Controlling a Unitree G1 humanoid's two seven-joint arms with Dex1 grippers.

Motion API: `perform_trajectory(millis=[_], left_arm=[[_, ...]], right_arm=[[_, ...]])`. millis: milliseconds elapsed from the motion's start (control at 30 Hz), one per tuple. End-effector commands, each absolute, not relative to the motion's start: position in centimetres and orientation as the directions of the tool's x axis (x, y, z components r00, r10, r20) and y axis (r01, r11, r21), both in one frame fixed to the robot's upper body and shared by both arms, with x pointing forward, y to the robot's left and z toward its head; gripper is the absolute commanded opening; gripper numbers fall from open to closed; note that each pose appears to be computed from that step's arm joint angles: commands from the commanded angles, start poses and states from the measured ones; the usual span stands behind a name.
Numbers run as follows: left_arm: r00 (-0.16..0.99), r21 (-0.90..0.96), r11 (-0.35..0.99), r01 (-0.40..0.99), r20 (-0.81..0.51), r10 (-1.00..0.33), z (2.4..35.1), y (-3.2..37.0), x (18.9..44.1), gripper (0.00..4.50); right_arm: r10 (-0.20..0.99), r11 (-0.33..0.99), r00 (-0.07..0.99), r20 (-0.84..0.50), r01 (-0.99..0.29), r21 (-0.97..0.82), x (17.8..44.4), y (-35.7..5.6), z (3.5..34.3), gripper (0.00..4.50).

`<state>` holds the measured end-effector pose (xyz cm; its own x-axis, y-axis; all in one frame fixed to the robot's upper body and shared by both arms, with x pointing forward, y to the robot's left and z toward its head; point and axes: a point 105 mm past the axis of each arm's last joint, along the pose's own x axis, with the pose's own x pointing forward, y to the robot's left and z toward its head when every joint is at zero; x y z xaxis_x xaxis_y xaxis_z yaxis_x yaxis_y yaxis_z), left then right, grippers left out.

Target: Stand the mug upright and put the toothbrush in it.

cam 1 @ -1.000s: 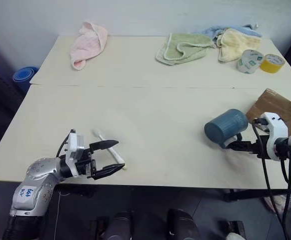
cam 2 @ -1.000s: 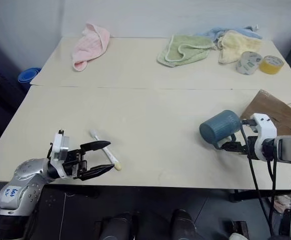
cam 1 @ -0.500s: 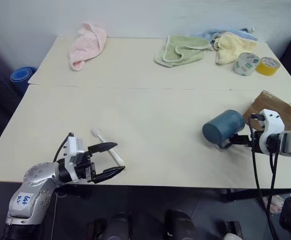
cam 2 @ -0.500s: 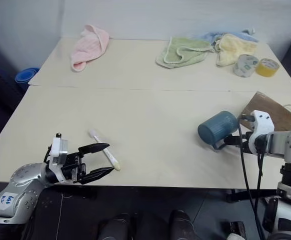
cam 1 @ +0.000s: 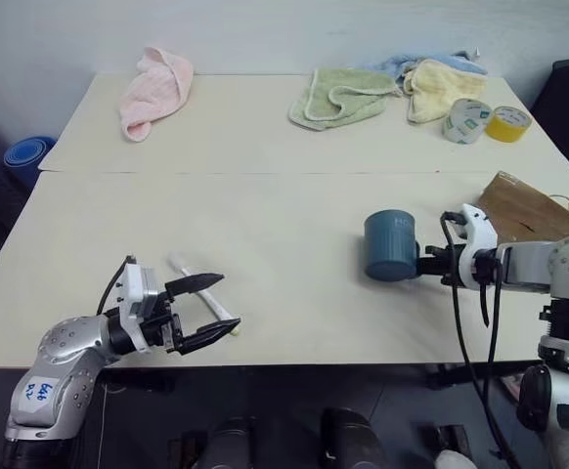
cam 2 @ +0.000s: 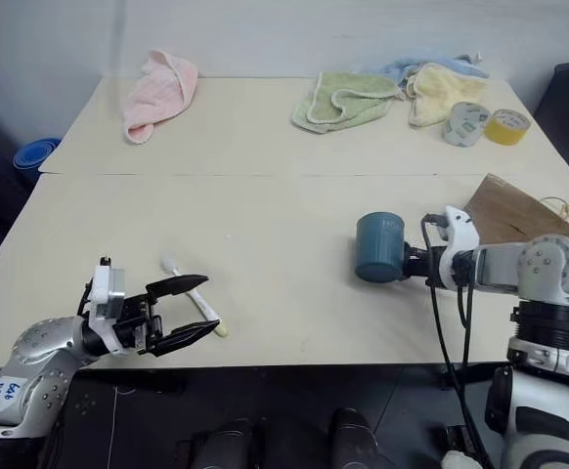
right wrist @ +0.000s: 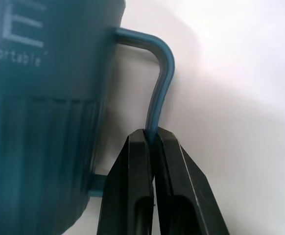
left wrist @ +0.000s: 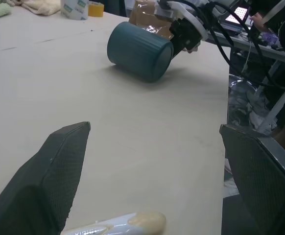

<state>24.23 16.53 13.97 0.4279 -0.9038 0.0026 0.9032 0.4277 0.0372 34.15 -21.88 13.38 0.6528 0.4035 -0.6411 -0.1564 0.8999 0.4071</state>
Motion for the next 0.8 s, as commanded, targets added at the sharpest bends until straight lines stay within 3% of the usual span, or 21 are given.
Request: perform_trajectory(millis=[33,133,167,233,333,400,600,700,733,800], left_arm=[[0.448,0.085,0.448,0.89,0.021,-0.894,15.0,17.0,24.0,4.5],[0.475,0.084,0.475,0.876,0.028,-0.88,15.1,17.4,23.9,4.5],[0.486,0.084,0.486,0.87,0.032,-0.874,15.1,17.6,24.0,4.5],[0.503,0.087,0.504,0.859,0.035,-0.863,15.1,17.9,24.0,4.5],[0.524,0.102,0.525,0.845,0.042,-0.851,15.2,18.1,24.2,4.5],[0.536,0.111,0.538,0.836,0.049,-0.843,15.4,18.3,24.3,4.5],[0.562,0.13,0.564,0.815,0.054,-0.825,15.5,18.8,24.5,4.5],[0.577,0.139,0.579,0.804,0.054,-0.815,15.5,19.1,24.4,4.5],[0.58,0.141,0.582,0.801,0.054,-0.812,15.5,19.2,24.3,4.5],[0.587,0.142,0.588,0.796,0.053,-0.808,15.4,19.4,24.3,4.5]], right_arm=[[0.561,0.824,0.712,-0.422,-0.429,0.371,35.1,-18.3,16.7,0.02],[0.683,0.725,0.73,-0.033,-0.67,0.16,35.9,-15.2,21.0,0.02],[0.691,0.71,0.718,0.082,-0.695,0.11,36.2,-14.5,21.7,0.02],[0.683,0.72,0.706,0.19,-0.694,-0.008,36.9,-13.5,21.8,0.02],[0.74,0.665,0.649,0.178,-0.667,-0.335,37.1,-11.2,19.1,0.02],[0.758,0.622,0.635,0.151,-0.633,-0.462,37.4,-10.4,17.3,0.02],[0.765,0.578,0.629,0.14,-0.574,-0.579,38.2,-10.3,15.2,0.02],[0.793,0.539,0.603,0.083,-0.632,-0.557,37.8,-11.0,13.7,0.02],[0.798,0.529,0.599,0.066,-0.644,-0.553,37.7,-11.4,13.4,0.53],[0.799,0.525,0.599,0.056,-0.648,-0.552,37.5,-12.4,13.2,1.0]])
